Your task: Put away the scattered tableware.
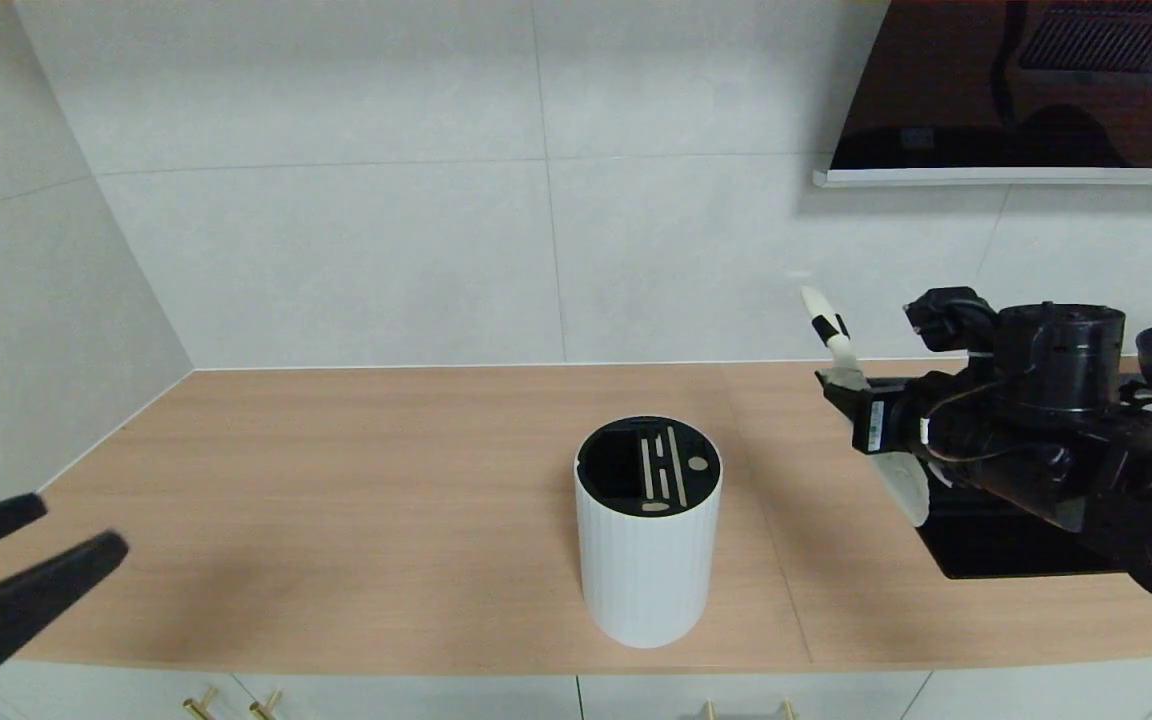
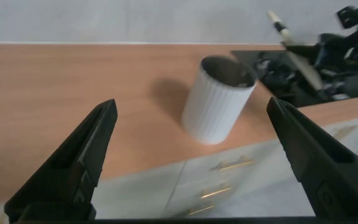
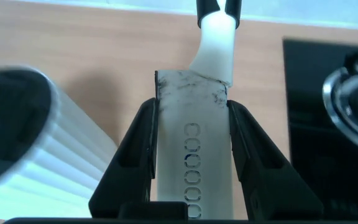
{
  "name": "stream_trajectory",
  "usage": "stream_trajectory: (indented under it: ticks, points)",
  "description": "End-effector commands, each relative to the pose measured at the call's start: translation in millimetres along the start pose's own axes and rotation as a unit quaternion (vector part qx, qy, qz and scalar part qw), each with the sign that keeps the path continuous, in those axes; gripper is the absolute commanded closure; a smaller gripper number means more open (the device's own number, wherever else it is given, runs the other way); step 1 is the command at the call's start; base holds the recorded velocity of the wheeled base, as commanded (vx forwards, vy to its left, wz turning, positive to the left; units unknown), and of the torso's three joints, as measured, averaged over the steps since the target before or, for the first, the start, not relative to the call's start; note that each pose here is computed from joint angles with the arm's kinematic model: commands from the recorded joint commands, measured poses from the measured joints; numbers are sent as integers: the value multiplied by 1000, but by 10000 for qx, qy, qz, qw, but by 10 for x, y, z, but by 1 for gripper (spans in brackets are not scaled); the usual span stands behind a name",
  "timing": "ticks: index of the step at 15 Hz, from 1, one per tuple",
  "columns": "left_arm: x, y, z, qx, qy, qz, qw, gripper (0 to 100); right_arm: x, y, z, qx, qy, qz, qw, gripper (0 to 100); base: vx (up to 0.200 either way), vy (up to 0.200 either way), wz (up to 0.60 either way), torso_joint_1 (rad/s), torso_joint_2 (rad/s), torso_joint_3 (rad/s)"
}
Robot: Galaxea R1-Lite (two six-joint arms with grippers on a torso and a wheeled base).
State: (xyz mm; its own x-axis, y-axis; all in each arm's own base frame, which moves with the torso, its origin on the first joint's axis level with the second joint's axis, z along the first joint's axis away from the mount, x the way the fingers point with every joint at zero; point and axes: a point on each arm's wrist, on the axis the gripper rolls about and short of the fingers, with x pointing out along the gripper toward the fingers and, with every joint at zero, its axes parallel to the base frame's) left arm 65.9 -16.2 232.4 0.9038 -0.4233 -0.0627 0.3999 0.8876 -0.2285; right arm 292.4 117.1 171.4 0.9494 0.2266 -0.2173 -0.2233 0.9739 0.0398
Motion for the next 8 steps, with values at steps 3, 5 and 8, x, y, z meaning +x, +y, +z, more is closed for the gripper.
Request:
stream_trajectory:
  ticks: [3,5,8]
  points:
    - [1023,246,213,-239,398,-120,9989,0,-20,302,316,-28,-196,428,9989,100,0,0,0,0,0,0]
    - [1170,251,247,-449,486,-303,9973,0,-115,405,316,137,-190,621,9978,100,0,0,0,0,0,0]
    - [1342,150,245,-1117,651,-967,9869,0,-230,488,373,173,-272,798,9963,100,0,0,0,0,0,0]
